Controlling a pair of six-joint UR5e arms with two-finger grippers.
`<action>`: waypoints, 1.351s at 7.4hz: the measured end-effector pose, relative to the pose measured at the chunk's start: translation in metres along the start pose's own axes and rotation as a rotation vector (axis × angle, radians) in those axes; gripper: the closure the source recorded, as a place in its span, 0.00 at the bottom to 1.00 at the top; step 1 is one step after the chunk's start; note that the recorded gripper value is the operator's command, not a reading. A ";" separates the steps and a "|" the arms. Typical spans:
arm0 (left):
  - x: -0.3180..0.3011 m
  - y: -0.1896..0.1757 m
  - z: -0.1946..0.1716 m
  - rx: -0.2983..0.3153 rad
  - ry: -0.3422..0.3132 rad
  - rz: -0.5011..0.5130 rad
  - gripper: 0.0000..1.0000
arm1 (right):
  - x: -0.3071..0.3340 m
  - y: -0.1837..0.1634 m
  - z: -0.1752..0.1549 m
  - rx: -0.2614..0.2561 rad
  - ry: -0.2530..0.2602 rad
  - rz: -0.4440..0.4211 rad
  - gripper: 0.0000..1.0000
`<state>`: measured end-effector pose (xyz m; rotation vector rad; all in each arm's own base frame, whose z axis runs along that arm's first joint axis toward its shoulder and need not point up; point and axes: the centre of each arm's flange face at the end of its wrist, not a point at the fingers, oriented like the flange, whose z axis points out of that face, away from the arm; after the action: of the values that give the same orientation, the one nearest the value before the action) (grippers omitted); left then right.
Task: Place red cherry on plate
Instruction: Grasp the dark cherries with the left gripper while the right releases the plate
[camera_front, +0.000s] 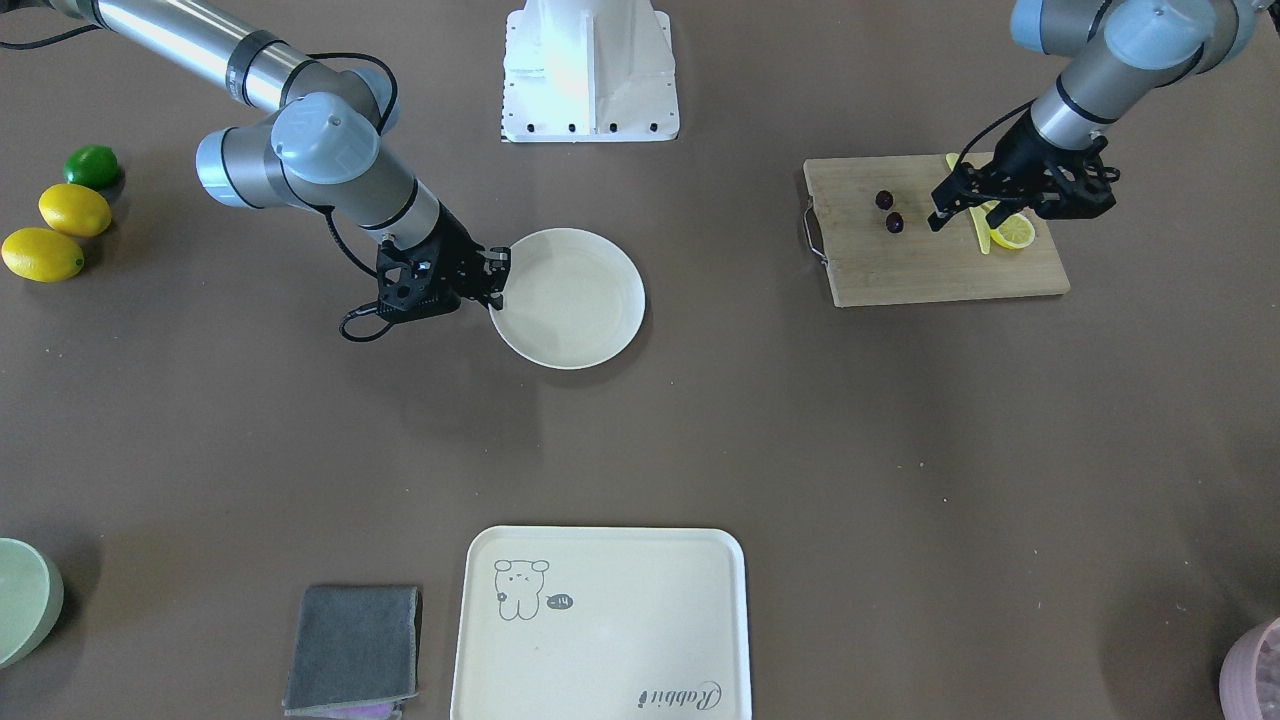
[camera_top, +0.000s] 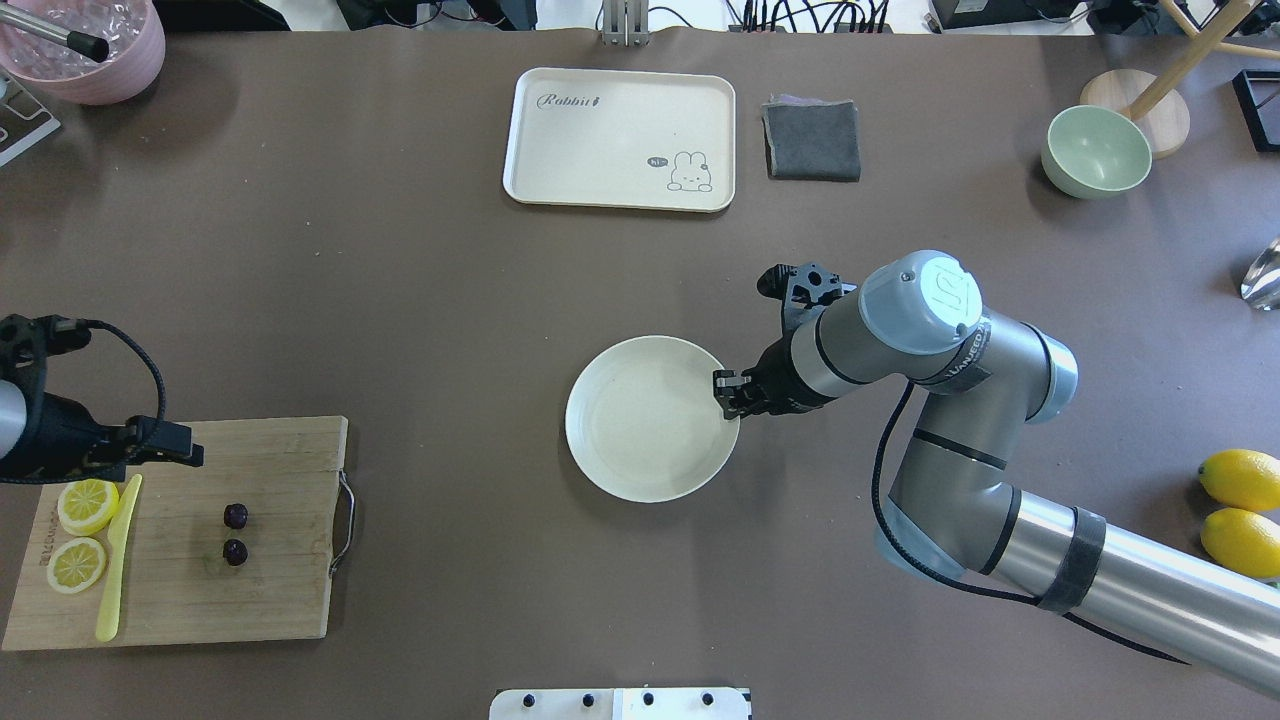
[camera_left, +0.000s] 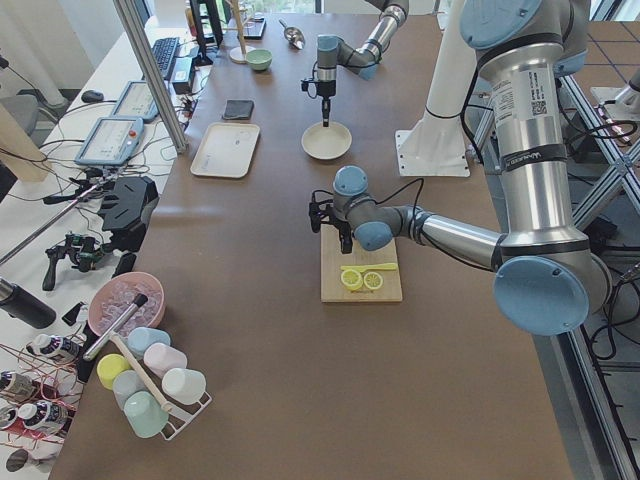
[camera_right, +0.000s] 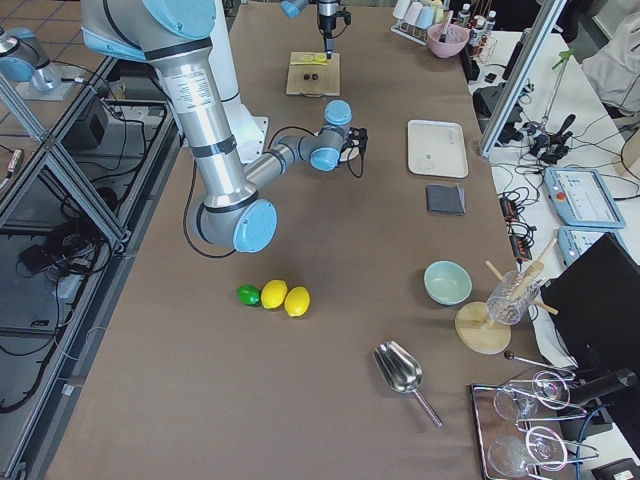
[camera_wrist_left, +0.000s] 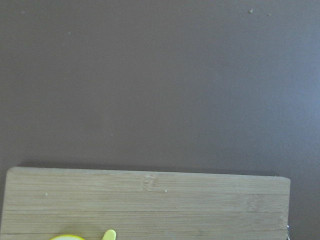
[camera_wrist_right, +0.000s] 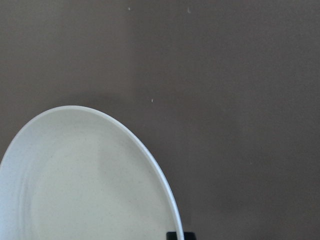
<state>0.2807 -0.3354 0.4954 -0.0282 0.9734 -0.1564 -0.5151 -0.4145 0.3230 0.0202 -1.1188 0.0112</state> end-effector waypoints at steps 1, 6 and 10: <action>0.013 0.013 0.014 -0.004 -0.003 -0.002 0.10 | -0.002 0.002 0.005 -0.002 0.004 -0.001 1.00; 0.044 0.044 0.045 -0.005 -0.005 -0.001 0.94 | -0.023 0.008 0.012 -0.011 -0.015 0.010 0.07; 0.047 0.043 0.037 0.001 0.009 0.000 1.00 | -0.041 0.000 -0.004 0.037 -0.047 0.029 0.00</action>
<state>0.3426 -0.3018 0.4733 -0.0263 0.9825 -0.1569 -0.5290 -0.4142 0.2841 0.0373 -1.1662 0.0574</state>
